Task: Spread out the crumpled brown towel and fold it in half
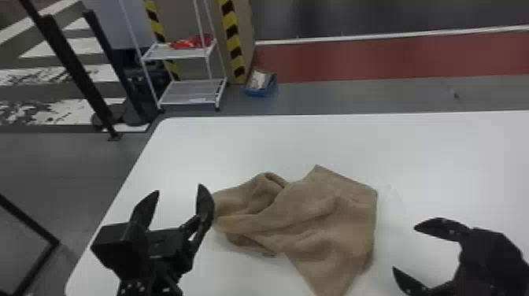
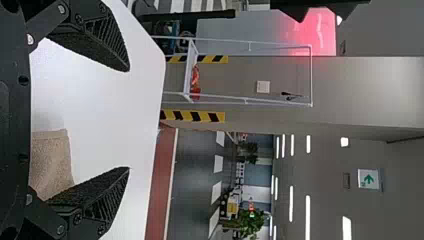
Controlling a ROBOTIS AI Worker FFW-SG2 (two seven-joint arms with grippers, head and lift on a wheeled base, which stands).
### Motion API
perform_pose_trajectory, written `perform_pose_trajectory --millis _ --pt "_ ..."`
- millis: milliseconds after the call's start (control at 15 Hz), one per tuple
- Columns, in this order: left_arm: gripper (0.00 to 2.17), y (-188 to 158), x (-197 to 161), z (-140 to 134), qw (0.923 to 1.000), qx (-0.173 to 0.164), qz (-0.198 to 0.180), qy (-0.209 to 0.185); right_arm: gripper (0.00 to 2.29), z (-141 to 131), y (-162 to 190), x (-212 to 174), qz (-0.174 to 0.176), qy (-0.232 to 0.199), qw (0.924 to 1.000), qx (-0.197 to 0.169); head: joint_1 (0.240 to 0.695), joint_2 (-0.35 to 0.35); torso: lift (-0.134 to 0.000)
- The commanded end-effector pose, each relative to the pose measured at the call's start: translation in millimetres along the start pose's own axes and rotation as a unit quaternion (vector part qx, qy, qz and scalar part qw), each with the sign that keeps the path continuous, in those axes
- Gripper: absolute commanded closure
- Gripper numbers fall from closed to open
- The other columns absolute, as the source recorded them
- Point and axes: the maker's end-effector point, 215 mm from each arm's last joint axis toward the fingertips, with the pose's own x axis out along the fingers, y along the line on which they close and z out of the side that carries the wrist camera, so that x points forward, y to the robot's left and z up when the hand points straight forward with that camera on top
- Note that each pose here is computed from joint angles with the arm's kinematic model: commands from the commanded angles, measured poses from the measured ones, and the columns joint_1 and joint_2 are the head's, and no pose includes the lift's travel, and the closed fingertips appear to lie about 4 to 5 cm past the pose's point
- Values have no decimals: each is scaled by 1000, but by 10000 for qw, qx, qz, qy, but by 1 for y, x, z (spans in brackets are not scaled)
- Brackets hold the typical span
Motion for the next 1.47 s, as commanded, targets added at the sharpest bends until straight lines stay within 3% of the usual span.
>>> perform_pose_trajectory --millis 0,267,533,667,800,1000,1067,1267,1400 --pt "208 0 -1 0 10000 4 2 4 215 -2 12 18 144 224 9996 -54 695 192 -124" --pt "208 0 -2 0 10000 2 -5 13 225 -3 27 33 336 312 9989 -39 695 217 -124" --pt "208 -1 -5 3 10000 0 -23 -9 427 5 38 47 449 216 9987 -39 695 241 -124" --pt "208 -1 -6 4 10000 -2 -29 -9 596 4 41 53 494 223 9985 -21 695 250 -124" --pt "208 -1 -7 5 10000 22 -32 -14 944 6 43 54 516 207 9984 -39 695 261 -124" --pt "208 1 -7 5 10000 31 -28 -16 1004 2 37 51 470 225 9986 -3 695 267 -124" --pt "208 0 -8 5 10000 27 -35 -14 1207 0 34 50 449 214 9988 39 695 267 -124" --pt "208 -1 -7 6 10000 25 -43 -22 1231 -2 13 38 241 142 9995 141 695 254 -124" --pt "208 0 -7 5 10000 39 -43 -17 1227 6 -52 -5 -246 -146 9993 237 695 233 -124"
